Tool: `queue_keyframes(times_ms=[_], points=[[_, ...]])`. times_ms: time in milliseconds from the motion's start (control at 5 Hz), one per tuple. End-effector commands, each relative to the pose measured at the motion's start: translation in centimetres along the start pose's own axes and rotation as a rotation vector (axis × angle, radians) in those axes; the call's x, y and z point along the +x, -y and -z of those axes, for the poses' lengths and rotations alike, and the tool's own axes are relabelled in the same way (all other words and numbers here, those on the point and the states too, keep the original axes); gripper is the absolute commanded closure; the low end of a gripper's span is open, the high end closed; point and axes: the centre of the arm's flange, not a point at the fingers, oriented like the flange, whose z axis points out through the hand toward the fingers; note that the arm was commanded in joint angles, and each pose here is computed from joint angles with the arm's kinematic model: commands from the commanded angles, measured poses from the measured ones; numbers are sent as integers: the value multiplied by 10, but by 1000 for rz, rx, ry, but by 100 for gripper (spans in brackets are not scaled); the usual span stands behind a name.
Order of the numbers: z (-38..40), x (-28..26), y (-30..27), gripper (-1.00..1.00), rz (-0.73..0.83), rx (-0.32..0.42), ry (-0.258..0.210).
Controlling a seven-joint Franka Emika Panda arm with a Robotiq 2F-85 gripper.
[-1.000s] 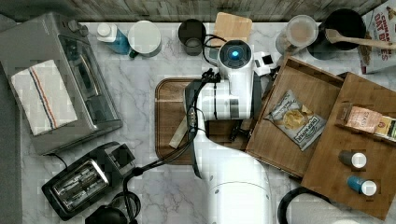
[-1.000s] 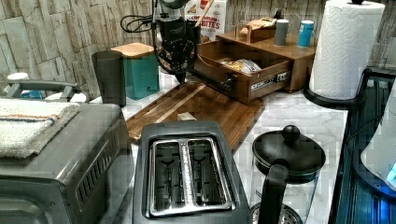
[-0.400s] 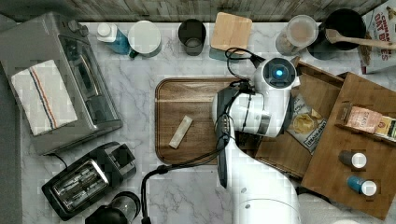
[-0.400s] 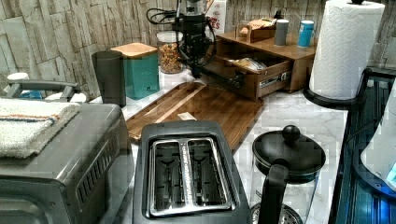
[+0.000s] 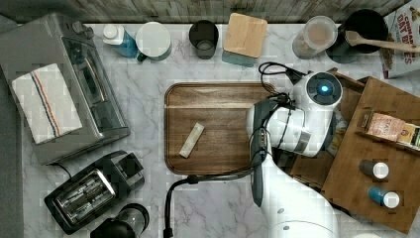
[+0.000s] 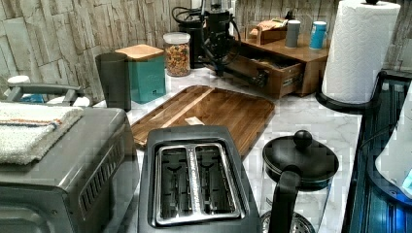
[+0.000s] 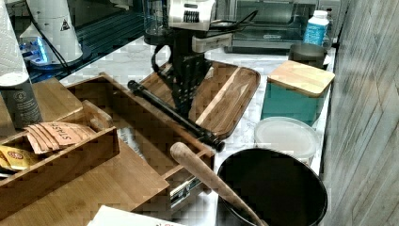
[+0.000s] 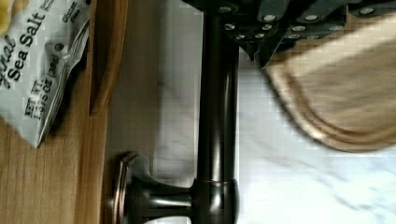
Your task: Close the drawer.
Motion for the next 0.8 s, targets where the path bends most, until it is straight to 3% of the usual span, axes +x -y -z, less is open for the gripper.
queue_keyframes(times_ms=[200,400,800], points=[[22,-26,-238,100,-207,-156,101],[21,-21,-270,100,-222,-133,90],[30,-23,-275,100,-249,-138,67]])
